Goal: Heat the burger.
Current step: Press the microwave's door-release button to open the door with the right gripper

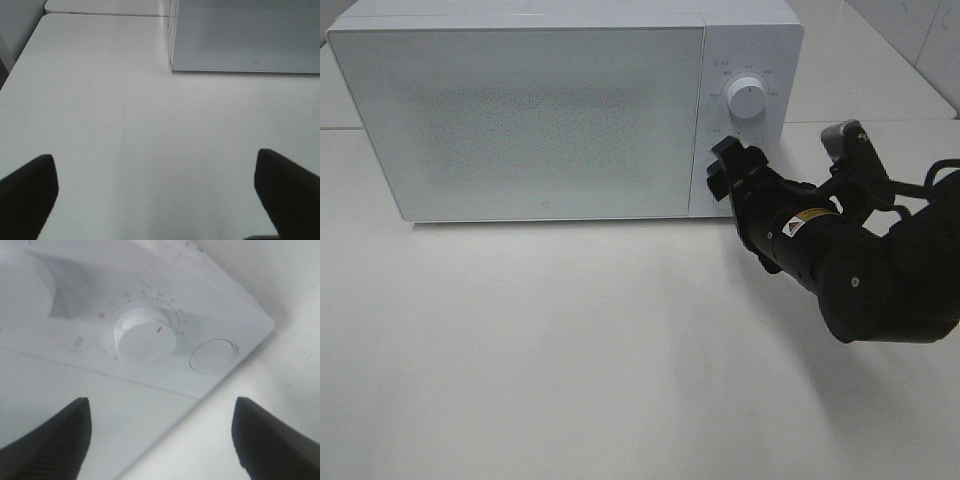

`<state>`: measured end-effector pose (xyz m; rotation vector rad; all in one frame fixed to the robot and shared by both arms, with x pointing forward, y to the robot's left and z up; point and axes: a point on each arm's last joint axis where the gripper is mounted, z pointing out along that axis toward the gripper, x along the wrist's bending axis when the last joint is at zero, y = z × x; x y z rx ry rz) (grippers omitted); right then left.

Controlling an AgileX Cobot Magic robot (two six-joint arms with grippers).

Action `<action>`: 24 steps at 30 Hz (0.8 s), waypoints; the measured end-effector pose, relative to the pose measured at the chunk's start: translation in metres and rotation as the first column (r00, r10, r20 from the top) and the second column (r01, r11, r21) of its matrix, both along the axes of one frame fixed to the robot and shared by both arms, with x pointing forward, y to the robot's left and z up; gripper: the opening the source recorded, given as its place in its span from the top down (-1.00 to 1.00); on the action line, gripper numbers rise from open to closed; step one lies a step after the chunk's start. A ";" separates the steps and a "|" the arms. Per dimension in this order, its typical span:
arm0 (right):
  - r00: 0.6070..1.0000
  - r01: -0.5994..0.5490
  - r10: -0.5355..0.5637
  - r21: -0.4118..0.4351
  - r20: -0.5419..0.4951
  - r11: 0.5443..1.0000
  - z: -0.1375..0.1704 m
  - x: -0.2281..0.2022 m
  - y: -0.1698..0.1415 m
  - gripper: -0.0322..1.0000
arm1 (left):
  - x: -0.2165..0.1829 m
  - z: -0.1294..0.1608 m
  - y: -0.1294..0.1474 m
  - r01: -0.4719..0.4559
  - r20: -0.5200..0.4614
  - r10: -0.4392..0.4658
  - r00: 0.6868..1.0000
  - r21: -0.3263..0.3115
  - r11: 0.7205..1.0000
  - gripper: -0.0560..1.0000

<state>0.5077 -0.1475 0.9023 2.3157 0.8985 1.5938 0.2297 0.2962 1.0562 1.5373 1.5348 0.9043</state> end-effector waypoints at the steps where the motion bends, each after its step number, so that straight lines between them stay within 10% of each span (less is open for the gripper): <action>1: 1.000 0.000 0.000 0.000 0.000 1.000 0.000 0.000 0.000 -0.52 | 0.000 0.000 0.000 0.000 0.000 0.000 1.000 0.000 1.000 -0.98; 6: 0.981 -0.175 0.153 -0.208 -0.115 0.962 0.005 -0.005 -0.005 -0.52 | 0.000 0.000 0.000 0.000 0.000 0.000 1.000 0.000 1.000 -0.98; 8: 0.930 -0.352 0.282 -0.348 -0.236 0.869 0.014 -0.007 -0.013 -0.52 | 0.000 0.000 0.000 0.000 0.000 0.000 1.000 0.000 1.000 -0.98; 11: 0.911 -0.399 0.315 -0.376 -0.266 0.836 0.017 -0.008 -0.015 -0.52 | 0.000 0.000 0.000 0.000 0.000 0.000 1.000 0.000 1.000 -0.98; 13: 0.830 -0.553 0.422 -0.441 -0.365 0.707 0.027 -0.008 -0.022 -0.52 | 0.000 0.000 0.000 0.000 0.000 0.000 1.000 0.000 1.000 -0.98; 24: 0.613 -0.790 0.513 -0.463 -0.601 0.402 0.060 -0.018 -0.042 -0.52 | 0.000 0.000 0.000 0.000 0.000 0.000 1.000 0.000 1.000 -0.98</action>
